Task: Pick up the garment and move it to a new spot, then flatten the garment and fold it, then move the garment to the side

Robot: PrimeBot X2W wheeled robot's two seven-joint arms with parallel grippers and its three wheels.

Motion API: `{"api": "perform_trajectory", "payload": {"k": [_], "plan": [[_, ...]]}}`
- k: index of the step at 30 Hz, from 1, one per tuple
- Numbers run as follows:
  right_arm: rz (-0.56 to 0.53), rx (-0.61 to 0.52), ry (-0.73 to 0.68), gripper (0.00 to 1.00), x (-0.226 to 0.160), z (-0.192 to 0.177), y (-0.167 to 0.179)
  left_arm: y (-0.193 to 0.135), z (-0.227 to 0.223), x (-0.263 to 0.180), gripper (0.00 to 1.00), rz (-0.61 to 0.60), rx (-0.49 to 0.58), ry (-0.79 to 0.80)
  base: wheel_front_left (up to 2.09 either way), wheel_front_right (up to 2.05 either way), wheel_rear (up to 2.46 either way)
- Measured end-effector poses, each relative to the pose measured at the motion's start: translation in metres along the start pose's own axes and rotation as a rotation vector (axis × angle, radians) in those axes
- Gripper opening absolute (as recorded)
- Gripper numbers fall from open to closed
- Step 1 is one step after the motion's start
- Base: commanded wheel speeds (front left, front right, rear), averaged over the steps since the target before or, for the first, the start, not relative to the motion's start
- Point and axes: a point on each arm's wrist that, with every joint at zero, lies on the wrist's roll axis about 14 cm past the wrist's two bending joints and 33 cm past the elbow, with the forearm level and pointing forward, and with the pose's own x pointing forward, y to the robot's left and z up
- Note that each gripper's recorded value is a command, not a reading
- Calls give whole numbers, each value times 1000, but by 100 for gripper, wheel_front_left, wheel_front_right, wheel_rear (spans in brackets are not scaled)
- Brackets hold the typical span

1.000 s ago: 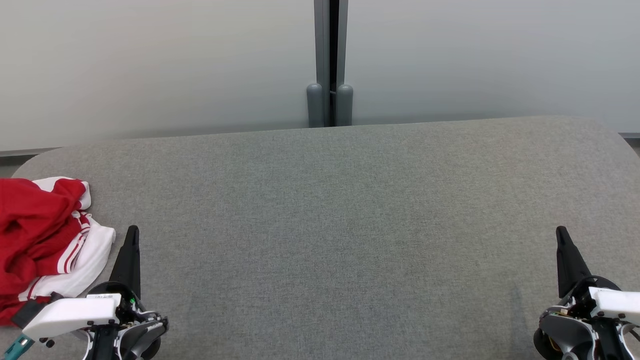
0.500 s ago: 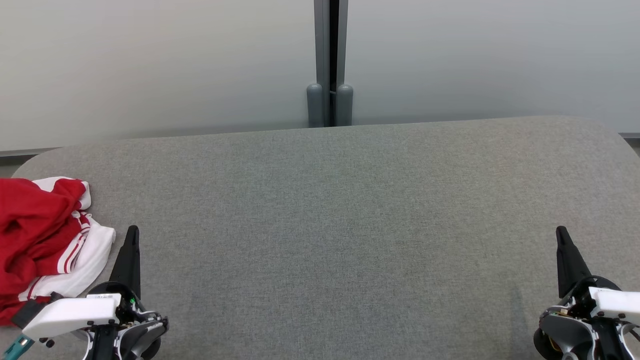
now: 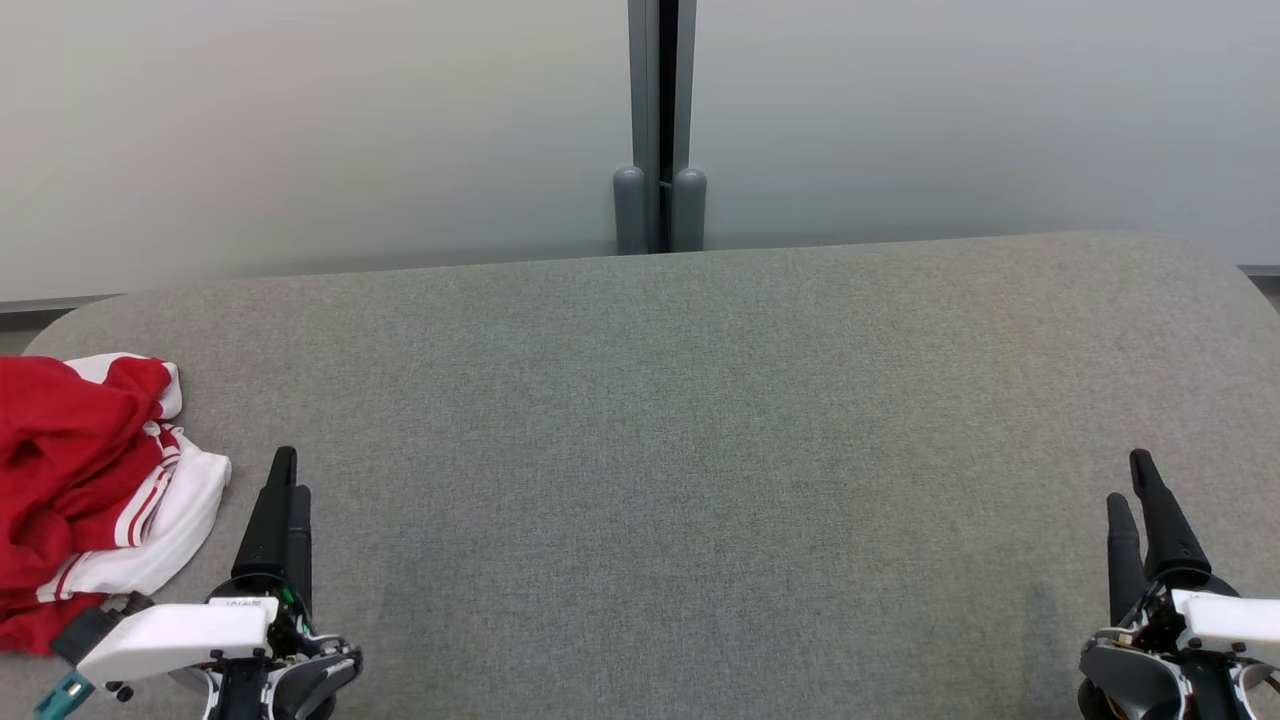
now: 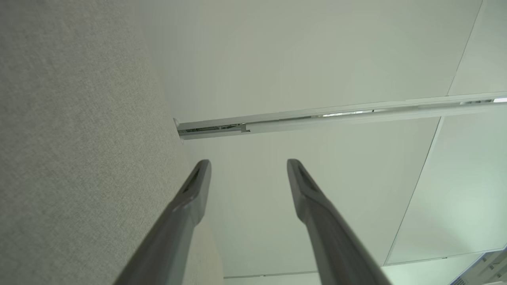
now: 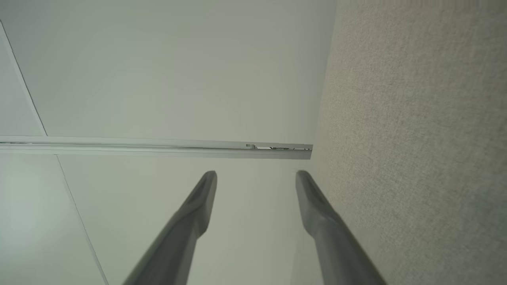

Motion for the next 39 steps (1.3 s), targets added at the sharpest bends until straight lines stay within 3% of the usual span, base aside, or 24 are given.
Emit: {"api": "perform_trajectory", "payload": {"k": [19,39], "plan": [[65,-391,-15,100,2,6,23,-36,-4,6,100,-106,393,-21,0,0,0],[135,-799,41,100,-2,-9,40,-37,0,-1,100,-114,782,-50,0,0,0]]}}
